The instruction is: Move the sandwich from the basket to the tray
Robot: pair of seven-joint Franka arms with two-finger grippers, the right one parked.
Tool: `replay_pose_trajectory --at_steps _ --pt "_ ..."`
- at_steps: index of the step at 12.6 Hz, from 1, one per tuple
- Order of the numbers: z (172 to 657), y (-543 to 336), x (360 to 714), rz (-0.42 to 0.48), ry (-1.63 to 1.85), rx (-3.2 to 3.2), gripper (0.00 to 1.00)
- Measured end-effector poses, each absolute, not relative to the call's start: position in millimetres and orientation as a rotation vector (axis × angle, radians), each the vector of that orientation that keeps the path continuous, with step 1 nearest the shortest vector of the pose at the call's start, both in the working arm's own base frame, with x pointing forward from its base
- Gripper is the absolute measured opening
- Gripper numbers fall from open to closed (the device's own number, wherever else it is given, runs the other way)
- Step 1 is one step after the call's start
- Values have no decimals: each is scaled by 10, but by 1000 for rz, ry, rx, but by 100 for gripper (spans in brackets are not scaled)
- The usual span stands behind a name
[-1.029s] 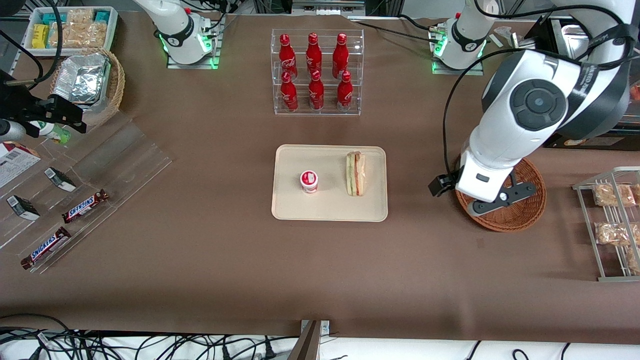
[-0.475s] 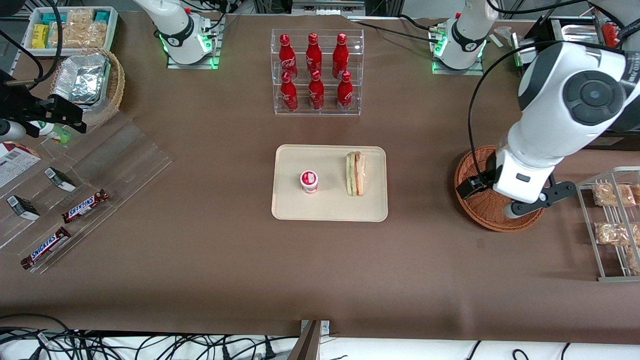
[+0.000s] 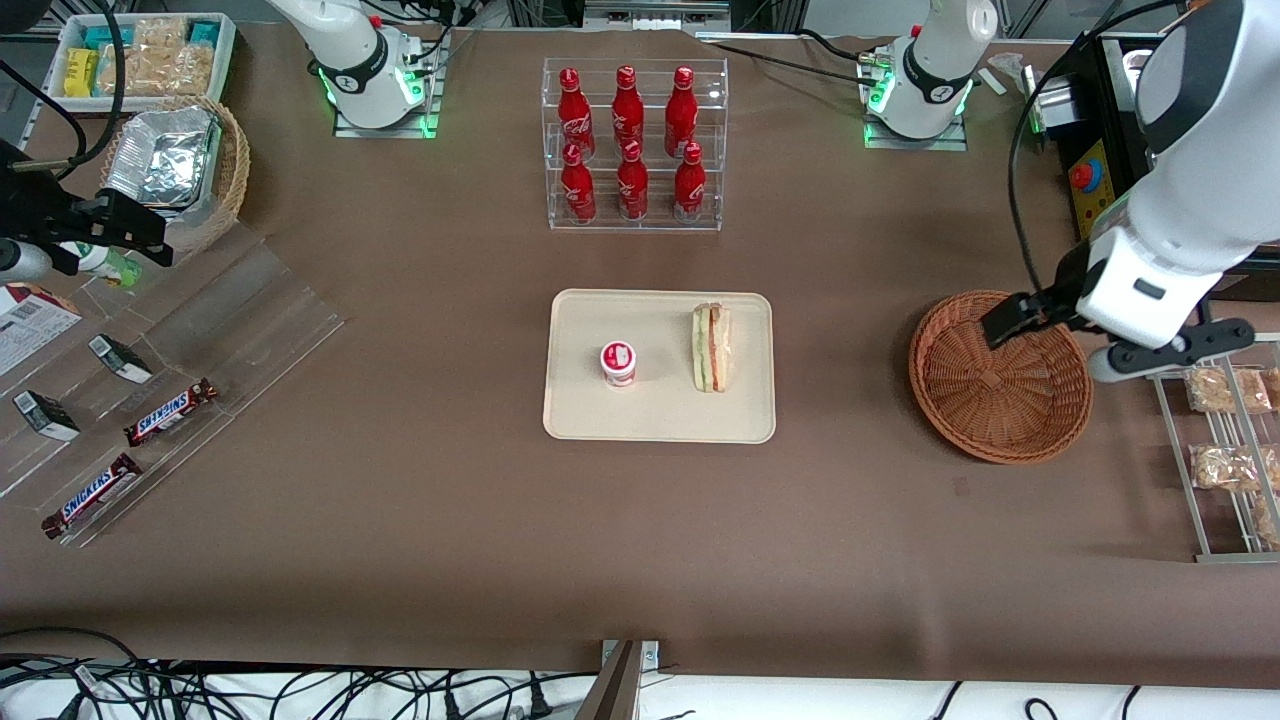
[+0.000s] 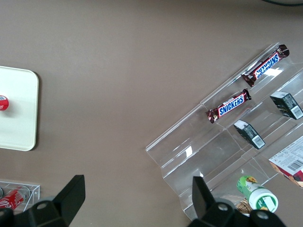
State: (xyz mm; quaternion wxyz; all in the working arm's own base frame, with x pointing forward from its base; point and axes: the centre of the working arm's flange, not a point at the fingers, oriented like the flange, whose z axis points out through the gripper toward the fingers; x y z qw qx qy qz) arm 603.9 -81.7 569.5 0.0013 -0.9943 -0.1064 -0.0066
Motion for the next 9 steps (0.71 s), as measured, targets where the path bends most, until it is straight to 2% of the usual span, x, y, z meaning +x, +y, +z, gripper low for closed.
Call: replay_pose_trajectory --at_steps 4,9 --pt "5804 -543 5711 15 -142 -3141 100" --pt "5817 -584 5644 40 -120 -3171 100"
